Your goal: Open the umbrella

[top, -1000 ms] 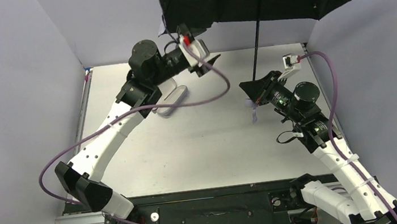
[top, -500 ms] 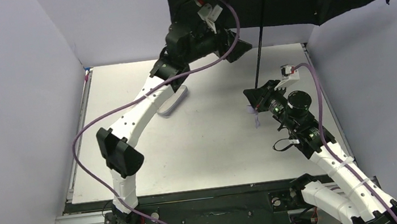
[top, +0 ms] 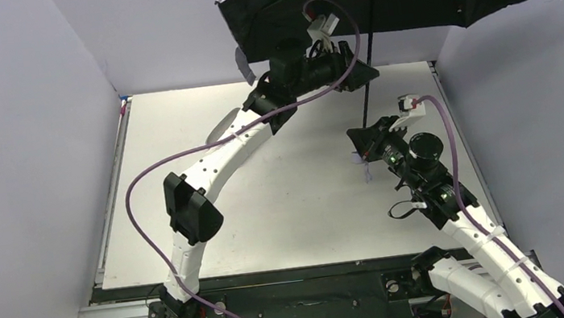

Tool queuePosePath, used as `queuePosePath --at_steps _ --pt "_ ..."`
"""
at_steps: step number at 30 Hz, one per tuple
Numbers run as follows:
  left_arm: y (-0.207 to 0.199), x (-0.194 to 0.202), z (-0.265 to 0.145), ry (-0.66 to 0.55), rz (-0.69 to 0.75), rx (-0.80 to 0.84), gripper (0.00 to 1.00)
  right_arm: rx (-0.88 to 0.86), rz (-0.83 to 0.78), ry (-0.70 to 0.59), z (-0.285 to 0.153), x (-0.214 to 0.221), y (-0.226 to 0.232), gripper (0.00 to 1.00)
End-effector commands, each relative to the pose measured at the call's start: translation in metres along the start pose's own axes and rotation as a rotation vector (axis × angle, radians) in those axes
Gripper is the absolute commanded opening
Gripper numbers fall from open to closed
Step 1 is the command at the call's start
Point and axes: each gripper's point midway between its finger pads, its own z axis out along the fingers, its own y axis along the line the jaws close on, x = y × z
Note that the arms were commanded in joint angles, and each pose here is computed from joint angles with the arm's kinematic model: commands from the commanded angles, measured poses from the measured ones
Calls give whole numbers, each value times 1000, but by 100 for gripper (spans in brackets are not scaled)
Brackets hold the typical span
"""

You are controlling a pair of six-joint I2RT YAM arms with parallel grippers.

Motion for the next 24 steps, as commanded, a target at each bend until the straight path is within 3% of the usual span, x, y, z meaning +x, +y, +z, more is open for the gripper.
queuePosePath --at_steps 1,4,7,9,11,13,16,24 --pt "-28 -25 0 -75 -14 70 38 -74 -109 -188 -12 -50 22 0" --pt "-29 -25 0 -76 -12 72 20 -72 -133 -166 -17 -45 20 0" --pt "-29 -26 0 -78 -10 72 9 -70 -166 -154 -24 -43 19 0" --pt "-29 -23 -1 -62 -10 73 1 -58 -194 -114 -30 -36 15 19" --pt "-30 -18 -2 -45 -4 85 0 -47 -236 -90 -37 -34 13 51" --pt "-29 -12 -5 -23 8 89 0 -38 -287 -71 -47 -35 11 65" --pt "-27 -2 -9 11 18 103 0 -55 -408 -38 -64 -38 14 68" --pt "-23 31 -15 94 58 161 0 -185 -798 232 -115 12 0 72"
